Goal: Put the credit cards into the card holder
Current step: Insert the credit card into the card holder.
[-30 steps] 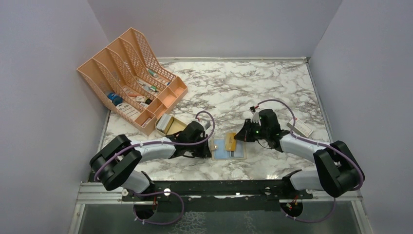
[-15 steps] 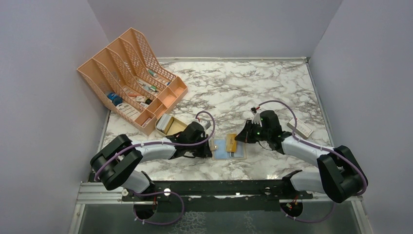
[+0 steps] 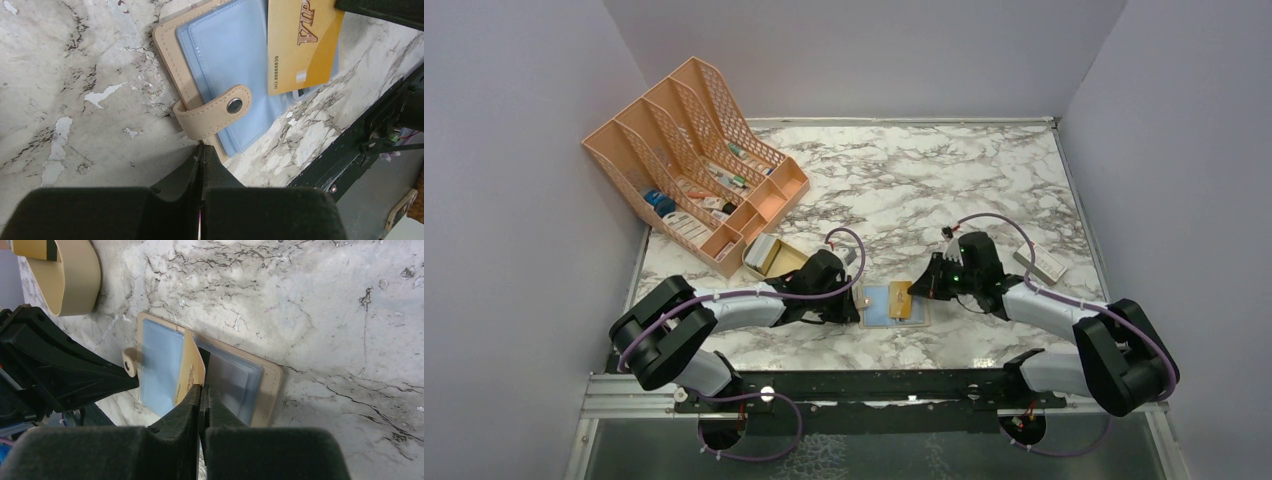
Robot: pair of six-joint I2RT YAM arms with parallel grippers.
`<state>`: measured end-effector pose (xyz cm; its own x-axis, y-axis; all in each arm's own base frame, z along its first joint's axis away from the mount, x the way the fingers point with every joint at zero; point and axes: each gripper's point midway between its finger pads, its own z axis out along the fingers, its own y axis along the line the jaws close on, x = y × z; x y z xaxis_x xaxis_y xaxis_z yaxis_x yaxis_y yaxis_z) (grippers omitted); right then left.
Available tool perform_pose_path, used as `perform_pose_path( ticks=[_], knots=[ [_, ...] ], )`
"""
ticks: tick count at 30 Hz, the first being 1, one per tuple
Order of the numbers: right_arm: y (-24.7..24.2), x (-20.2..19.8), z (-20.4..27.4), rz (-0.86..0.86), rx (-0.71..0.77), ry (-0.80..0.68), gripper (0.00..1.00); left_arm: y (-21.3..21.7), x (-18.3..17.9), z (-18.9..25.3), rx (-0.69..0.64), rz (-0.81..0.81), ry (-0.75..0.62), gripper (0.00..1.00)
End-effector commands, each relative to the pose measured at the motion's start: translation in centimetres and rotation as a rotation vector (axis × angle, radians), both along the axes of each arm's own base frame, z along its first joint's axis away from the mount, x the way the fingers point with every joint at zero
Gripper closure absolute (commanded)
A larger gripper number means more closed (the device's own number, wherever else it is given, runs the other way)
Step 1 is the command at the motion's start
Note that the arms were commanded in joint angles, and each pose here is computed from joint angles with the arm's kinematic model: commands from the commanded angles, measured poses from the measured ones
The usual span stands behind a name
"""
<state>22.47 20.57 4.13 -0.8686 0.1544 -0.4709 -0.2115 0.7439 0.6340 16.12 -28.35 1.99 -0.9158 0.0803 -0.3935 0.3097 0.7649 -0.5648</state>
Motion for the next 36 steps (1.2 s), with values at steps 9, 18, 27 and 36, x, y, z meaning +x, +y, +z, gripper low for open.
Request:
perform_pose_path(
  ticks=[9,18,27,36],
  knots=[
    [0.4,-1.1,-1.3,0.066,0.009,0.041,0.99,-0.2,0.4,-0.5,0.017,-0.011,-0.021,1.0],
    [1.2,-0.2,-0.8,0.089,0.029,0.026,0.99,-0.4,0.4,-0.3,0.006,-0.013,-0.025,1.0],
    [2.1,0.0,-1.0,0.115,0.06,0.061,0.99,-0.6,0.5,0.0,-0.007,-0.012,-0.026,1.0],
    [2.2,0.0,-1.0,0.089,0.073,0.082,0.98,-0.9,0.3,0.0,-0.03,-0.014,-0.017,1.0]
  ],
)
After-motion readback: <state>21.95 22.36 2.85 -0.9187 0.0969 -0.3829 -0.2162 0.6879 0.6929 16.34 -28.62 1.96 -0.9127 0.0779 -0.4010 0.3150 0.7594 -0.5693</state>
